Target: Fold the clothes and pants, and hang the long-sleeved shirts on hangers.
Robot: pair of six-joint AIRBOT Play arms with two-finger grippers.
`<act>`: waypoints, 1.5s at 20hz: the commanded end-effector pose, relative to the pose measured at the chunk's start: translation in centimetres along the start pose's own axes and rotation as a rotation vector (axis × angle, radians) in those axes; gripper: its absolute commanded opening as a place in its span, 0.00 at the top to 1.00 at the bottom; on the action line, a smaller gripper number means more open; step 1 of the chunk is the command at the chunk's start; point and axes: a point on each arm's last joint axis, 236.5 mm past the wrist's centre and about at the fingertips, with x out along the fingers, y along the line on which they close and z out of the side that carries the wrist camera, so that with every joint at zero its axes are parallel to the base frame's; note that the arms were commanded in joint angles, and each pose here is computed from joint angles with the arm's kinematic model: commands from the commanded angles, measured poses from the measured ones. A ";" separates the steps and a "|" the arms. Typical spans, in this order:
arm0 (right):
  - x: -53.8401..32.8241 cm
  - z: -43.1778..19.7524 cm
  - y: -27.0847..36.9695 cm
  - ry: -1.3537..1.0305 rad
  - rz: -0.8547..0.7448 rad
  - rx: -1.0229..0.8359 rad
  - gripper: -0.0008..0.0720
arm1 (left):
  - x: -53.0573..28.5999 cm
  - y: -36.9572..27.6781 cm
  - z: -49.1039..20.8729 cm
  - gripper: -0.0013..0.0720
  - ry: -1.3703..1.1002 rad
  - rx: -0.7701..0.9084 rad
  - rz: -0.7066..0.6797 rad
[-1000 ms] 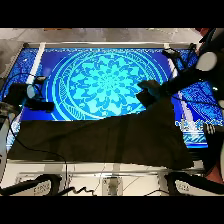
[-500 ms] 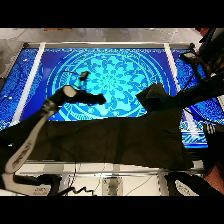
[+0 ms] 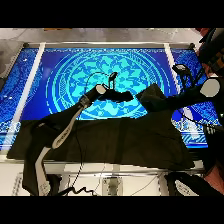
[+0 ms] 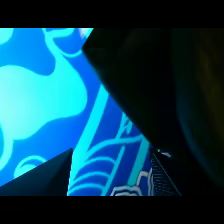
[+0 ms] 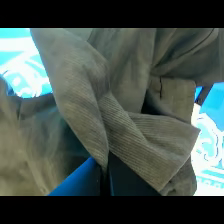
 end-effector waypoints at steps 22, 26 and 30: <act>-1.1 -0.8 -0.4 -0.015 -0.025 0.005 0.95 | 10.5 -3.7 -0.9 0.95 -0.271 -0.124 -0.039; -1.3 -0.2 -1.8 -0.043 -0.086 -0.008 0.95 | 5.4 -3.1 4.8 0.95 -0.310 -0.069 -0.040; -1.6 2.2 -2.0 -0.145 -0.095 -0.008 0.95 | -1.9 -2.9 8.9 0.95 -0.263 0.081 -0.011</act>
